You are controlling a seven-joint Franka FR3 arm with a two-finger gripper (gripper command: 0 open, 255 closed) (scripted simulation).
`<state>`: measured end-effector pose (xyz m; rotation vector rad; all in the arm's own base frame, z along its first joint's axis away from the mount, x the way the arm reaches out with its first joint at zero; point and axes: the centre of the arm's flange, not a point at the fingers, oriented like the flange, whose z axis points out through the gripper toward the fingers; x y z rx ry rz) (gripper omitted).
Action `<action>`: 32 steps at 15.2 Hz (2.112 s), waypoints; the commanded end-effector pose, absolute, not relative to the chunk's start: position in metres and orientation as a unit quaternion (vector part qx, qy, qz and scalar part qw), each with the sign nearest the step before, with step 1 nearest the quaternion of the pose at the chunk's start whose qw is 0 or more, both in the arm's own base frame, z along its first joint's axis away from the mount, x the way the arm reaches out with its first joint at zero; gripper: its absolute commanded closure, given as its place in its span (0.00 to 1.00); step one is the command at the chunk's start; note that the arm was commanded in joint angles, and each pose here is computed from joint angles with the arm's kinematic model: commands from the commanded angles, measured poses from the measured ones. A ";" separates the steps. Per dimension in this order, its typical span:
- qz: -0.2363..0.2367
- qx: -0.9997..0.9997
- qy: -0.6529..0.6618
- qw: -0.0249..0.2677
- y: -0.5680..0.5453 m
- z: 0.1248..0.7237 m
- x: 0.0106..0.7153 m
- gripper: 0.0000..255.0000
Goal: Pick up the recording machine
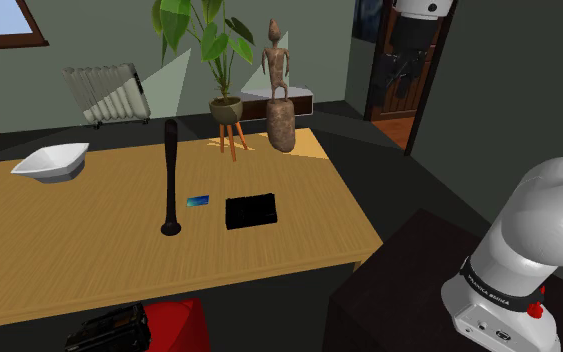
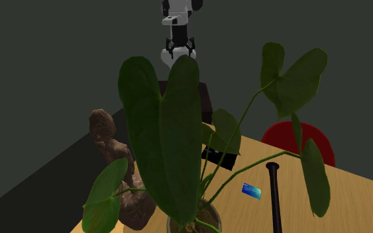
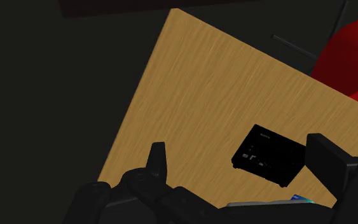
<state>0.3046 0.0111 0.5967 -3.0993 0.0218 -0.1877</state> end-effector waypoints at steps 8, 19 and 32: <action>-0.043 -0.995 -0.078 0.034 0.019 0.543 0.384 0.00; -0.015 -0.976 -0.210 0.057 0.059 0.454 0.500 0.00; 0.018 -0.929 -0.360 0.084 0.148 0.344 0.610 0.00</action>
